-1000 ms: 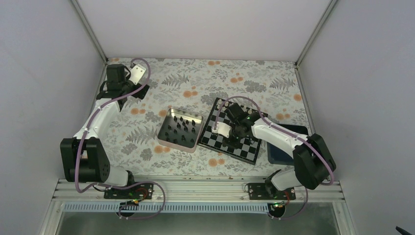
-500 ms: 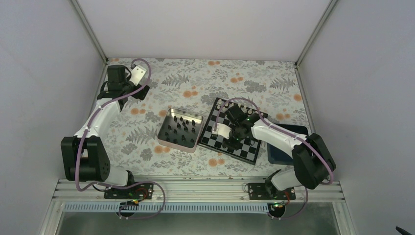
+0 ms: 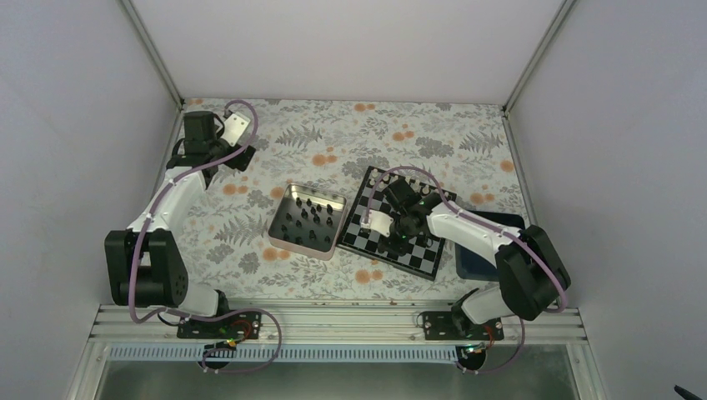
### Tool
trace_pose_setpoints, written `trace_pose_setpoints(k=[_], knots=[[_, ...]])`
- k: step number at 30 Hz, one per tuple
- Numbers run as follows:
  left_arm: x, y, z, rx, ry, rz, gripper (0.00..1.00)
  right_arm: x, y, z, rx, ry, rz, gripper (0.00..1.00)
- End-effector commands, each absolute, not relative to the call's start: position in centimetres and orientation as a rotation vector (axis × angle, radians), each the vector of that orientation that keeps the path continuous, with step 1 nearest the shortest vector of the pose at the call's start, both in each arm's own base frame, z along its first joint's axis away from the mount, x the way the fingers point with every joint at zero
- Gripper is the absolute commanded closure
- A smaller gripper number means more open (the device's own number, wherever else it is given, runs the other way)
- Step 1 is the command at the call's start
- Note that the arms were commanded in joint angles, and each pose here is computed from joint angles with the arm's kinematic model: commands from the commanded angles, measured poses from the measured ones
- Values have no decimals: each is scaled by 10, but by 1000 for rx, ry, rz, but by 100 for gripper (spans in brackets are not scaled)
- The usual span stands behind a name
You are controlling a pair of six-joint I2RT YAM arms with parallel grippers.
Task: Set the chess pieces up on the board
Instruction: Place the chess piece on the chessboard, then pick up the chess piece from the storage box.
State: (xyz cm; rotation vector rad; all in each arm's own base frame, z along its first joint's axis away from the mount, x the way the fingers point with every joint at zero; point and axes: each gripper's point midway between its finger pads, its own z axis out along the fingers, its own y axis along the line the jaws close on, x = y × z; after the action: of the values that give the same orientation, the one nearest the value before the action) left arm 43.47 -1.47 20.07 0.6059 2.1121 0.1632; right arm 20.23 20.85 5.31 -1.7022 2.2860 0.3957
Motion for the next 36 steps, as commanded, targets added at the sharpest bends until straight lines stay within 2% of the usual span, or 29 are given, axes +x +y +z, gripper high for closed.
trace_pose_setpoints(k=[1,13,18,27,36], knots=[[436,-14,194,606,2120,150,0,197,213,57,-1722,2270,438,81],[437,-12,198,605,2104,173,0,245,242,156,-1626,2099,341,55],[439,-12,205,589,2083,177,0,283,286,181,-1590,2030,319,54],[438,-19,210,610,2050,138,0,316,383,139,-1688,2002,397,56],[434,-19,199,607,2037,144,0,330,437,111,-1704,1964,396,57]])
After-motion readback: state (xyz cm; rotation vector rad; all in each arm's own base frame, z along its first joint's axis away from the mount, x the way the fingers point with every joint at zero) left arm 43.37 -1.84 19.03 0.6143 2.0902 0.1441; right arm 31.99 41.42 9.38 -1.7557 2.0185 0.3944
